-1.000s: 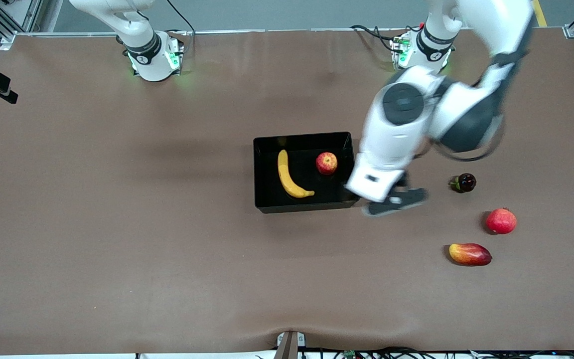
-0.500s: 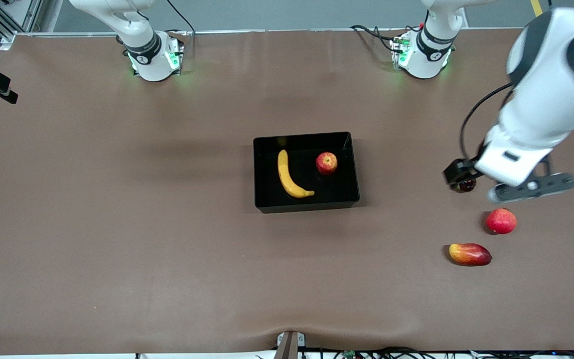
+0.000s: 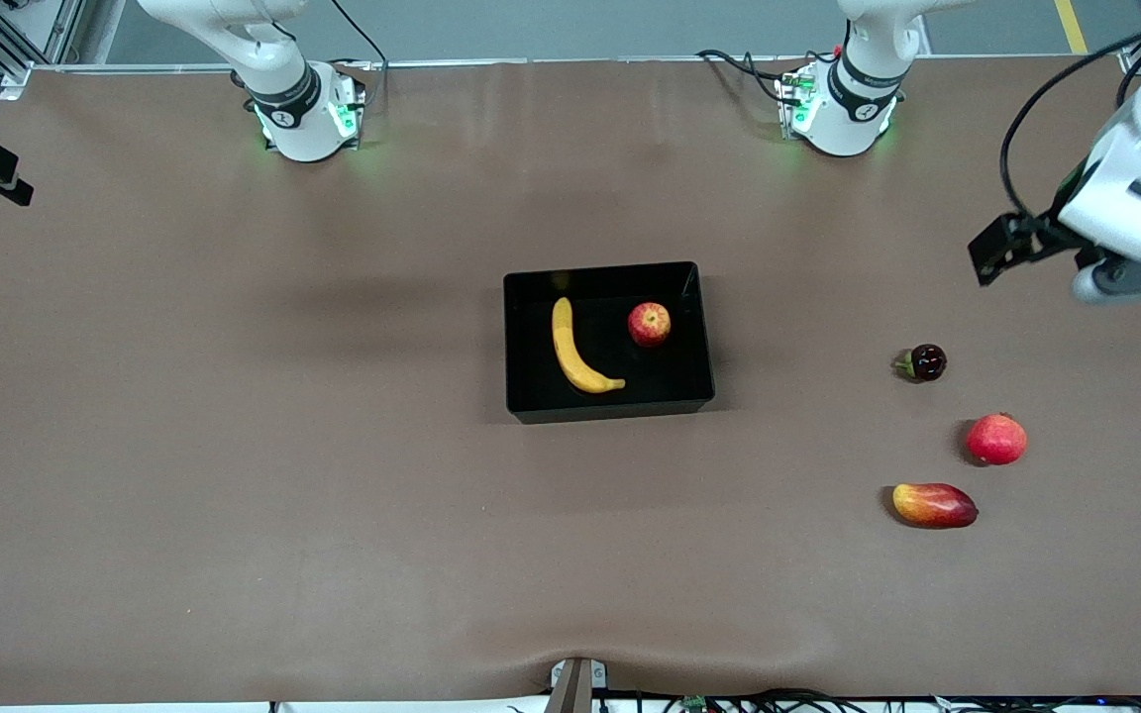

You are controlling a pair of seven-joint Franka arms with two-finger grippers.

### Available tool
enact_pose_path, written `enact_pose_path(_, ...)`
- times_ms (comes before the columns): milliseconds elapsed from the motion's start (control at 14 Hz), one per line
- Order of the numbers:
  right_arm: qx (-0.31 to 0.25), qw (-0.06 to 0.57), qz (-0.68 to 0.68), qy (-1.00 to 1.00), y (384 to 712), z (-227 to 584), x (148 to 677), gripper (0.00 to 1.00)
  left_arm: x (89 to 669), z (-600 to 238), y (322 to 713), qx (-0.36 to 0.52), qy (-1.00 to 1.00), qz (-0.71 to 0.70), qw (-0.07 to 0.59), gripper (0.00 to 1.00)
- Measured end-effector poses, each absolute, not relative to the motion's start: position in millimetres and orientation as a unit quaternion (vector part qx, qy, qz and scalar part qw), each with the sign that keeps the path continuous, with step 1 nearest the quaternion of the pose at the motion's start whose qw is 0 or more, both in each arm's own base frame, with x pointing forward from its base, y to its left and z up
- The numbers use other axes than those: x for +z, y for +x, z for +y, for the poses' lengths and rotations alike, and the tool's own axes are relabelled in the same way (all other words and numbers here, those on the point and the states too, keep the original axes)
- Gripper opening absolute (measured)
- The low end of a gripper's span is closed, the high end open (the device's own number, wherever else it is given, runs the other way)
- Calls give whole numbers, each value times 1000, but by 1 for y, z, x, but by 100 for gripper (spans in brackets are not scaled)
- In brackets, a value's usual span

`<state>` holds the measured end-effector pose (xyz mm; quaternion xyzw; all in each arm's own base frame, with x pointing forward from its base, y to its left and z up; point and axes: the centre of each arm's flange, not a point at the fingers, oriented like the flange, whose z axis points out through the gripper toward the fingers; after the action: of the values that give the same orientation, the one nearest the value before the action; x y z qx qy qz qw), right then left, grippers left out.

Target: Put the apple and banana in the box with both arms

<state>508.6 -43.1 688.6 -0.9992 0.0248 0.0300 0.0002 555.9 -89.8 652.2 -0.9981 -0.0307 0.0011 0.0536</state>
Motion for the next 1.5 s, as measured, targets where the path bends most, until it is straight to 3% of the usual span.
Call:
enact_pose_path(643,31,0,25,-999,508,-43,688,100,671,-55,506,8,-999,-34,19,100)
enact_pose_path(1500,31,0,25,-999,508,-44,688,100,661,-60,507,18,-999,-29,21,100)
